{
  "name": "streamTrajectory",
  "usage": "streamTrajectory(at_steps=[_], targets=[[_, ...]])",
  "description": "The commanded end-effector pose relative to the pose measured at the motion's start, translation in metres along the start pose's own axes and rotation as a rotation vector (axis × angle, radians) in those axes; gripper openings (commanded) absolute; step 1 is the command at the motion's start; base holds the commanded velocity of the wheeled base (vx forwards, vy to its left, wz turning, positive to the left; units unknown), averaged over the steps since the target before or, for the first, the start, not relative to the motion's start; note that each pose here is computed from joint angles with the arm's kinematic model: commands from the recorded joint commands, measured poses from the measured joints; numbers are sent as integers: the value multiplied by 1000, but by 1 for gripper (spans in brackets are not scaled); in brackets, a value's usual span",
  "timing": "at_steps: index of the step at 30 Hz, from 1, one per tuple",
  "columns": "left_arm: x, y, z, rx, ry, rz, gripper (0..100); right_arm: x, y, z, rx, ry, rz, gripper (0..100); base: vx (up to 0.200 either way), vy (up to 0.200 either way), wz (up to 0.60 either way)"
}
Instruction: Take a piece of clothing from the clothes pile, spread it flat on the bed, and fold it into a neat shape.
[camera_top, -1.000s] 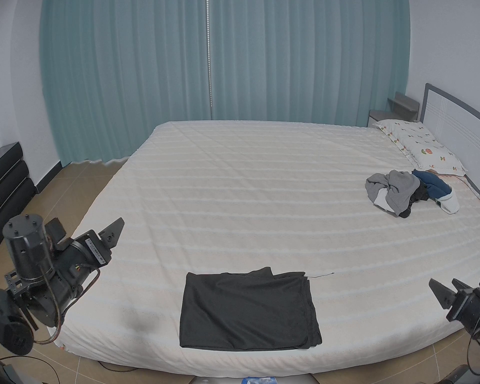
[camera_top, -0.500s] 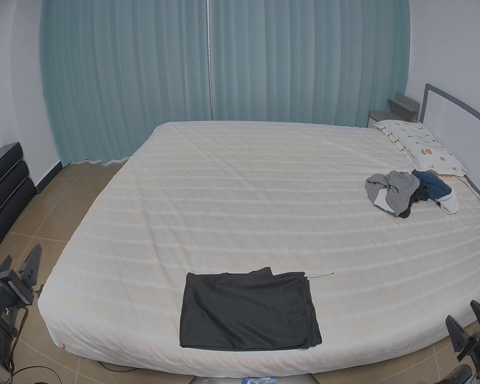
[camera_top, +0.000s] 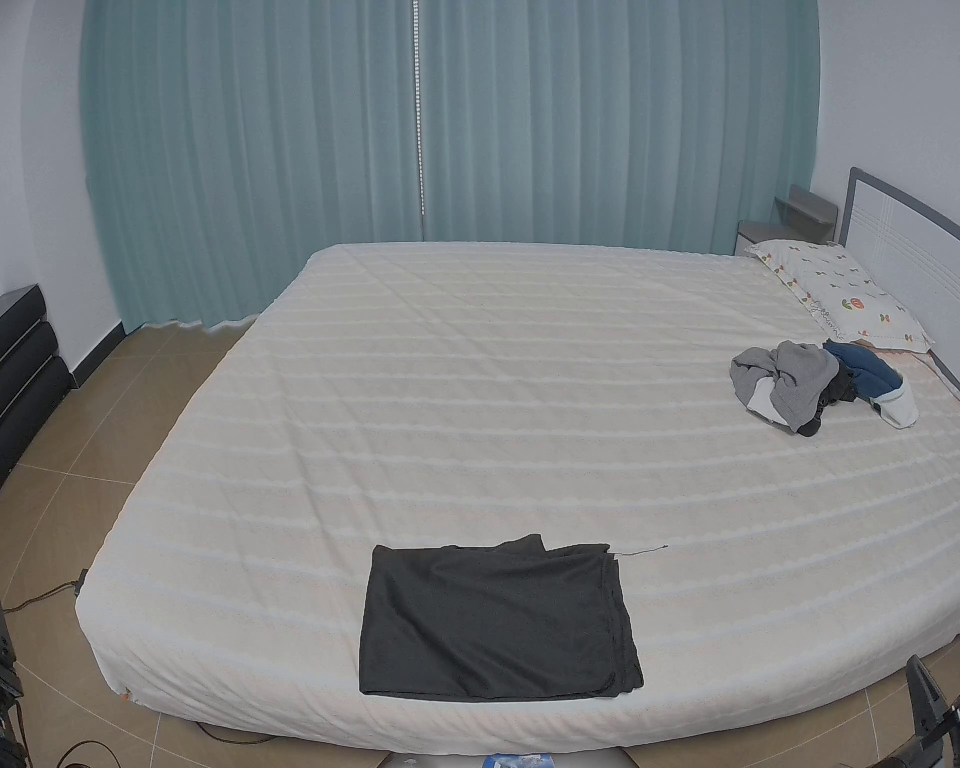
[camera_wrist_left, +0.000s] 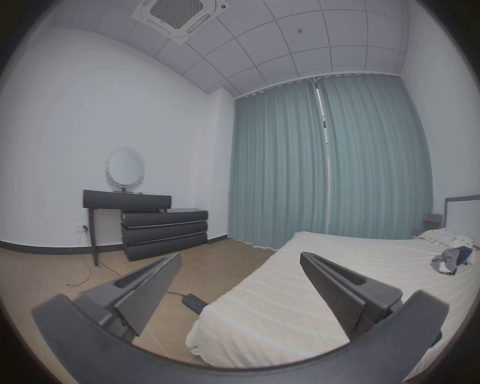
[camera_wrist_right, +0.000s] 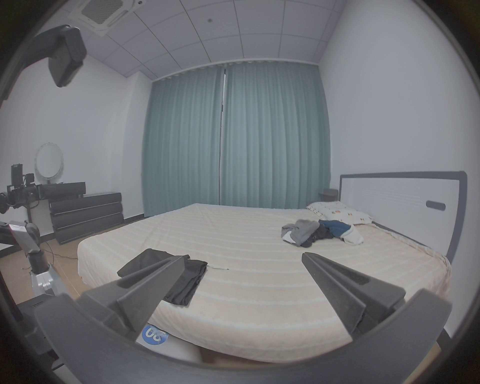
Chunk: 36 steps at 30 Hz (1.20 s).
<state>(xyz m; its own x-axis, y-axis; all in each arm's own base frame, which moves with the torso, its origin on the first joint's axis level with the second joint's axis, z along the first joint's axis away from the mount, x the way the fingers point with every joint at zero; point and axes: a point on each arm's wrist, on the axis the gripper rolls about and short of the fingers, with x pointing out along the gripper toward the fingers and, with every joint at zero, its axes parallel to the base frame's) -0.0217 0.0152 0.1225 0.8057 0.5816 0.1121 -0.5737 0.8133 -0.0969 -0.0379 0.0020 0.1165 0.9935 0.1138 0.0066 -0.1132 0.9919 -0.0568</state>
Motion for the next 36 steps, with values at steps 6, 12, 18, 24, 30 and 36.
streamTrajectory(at_steps=[6,12,18,24,30,36], targets=[[-10,6,-29,11,-24,33,100,10,0,-34,8,33,-43,100,0,0,0],[-10,3,-33,9,9,-81,100,13,0,-35,7,-10,-62,100,0,0,0],[-11,1,-40,-7,73,-215,100,13,-1,-35,38,-9,-78,100,0,0,0],[-12,-3,-40,1,85,-382,100,12,-1,-34,48,-9,-102,100,0,0,0],[-14,-7,-41,23,94,-571,100,12,-1,-34,1,-11,-103,100,0,0,0],[-15,-7,-47,64,141,-628,100,12,-1,-34,-15,-8,-103,100,0,0,0]])
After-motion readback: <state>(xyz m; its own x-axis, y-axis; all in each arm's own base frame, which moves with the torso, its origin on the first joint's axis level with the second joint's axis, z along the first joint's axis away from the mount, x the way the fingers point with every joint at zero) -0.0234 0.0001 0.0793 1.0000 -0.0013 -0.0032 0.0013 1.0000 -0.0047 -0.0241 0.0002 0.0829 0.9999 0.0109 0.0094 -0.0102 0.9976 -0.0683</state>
